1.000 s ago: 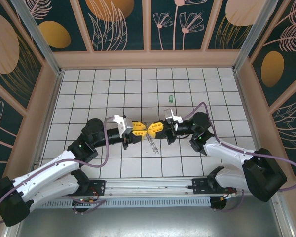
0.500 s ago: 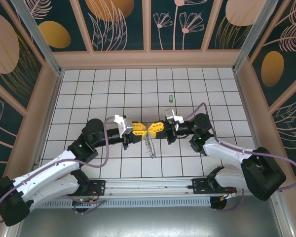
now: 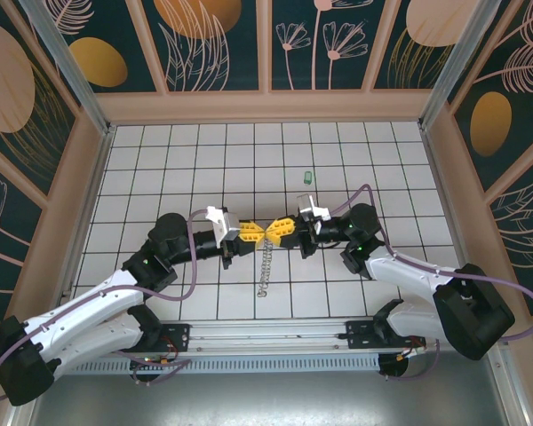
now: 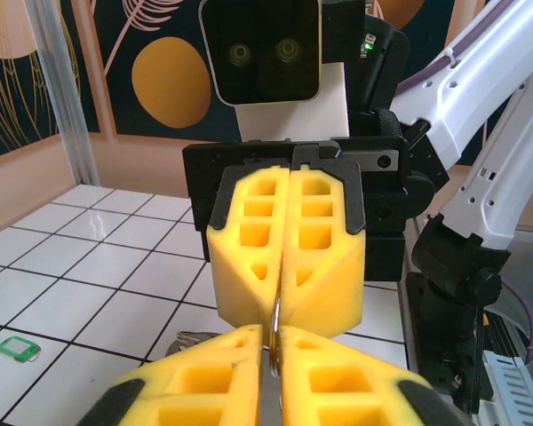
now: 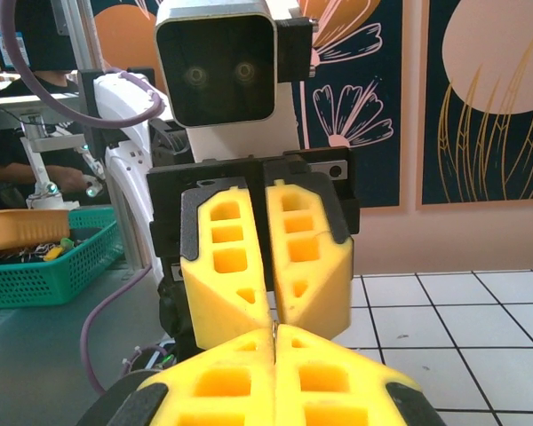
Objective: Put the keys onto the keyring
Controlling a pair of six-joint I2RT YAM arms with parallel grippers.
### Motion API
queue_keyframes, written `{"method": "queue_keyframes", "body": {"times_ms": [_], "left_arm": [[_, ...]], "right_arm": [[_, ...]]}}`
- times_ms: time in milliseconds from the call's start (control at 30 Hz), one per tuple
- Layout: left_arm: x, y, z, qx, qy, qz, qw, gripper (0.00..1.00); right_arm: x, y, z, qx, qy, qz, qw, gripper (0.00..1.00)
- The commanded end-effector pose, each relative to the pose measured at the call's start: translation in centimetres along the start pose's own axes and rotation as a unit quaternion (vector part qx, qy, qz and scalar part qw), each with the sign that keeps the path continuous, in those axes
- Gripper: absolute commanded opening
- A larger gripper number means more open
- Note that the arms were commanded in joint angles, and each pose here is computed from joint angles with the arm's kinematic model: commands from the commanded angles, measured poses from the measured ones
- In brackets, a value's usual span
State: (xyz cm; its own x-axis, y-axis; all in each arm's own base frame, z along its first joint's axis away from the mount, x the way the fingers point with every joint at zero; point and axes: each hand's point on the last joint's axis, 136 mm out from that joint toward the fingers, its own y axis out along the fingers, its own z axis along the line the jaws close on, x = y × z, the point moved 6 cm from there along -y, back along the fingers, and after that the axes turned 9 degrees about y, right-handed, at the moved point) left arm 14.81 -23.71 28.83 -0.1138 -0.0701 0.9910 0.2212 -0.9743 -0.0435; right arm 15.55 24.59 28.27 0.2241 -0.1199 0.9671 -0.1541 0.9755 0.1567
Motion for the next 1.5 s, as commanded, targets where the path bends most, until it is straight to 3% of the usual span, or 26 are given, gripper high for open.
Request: {"method": "queue_keyframes", "body": {"times_ms": [0,167,267,567,767,900,1467], "left_arm": [[-0.9,0.5,0.1,0.003,-0.009,0.023,1.000,0.09],[-1.2,0.9,0.0,-0.004,-0.011,0.032,0.999,0.08],[-1.0,0.9,-0.1,-0.005,-0.009,0.029,1.000,0.00],[0.1,0.0,-0.4,0.003,0.007,0.006,1.000,0.00],[0.5,-0.5,-0.6,0.005,0.014,-0.008,1.000,0.00],[0.7,-0.7,-0.7,0.007,0.018,-0.012,1.000,0.00],[2.2,-2.0,-1.5,-0.001,0.027,-0.067,0.997,0.00]], "right_arm": [[1.9,0.4,1.3,0.026,-0.047,-0.023,0.998,0.00],[2.0,0.4,1.2,0.027,-0.048,-0.022,0.998,0.00],[2.0,0.4,1.1,0.024,-0.045,-0.021,0.998,0.00],[1.8,0.3,0.9,0.006,-0.044,-0.013,0.999,0.00],[1.5,0.0,1.1,-0.009,-0.041,-0.011,0.999,0.20],[1.4,-0.2,1.1,-0.017,-0.039,-0.011,0.999,0.27],[0.6,-0.9,2.0,-0.025,-0.022,-0.010,0.999,0.30]]}}
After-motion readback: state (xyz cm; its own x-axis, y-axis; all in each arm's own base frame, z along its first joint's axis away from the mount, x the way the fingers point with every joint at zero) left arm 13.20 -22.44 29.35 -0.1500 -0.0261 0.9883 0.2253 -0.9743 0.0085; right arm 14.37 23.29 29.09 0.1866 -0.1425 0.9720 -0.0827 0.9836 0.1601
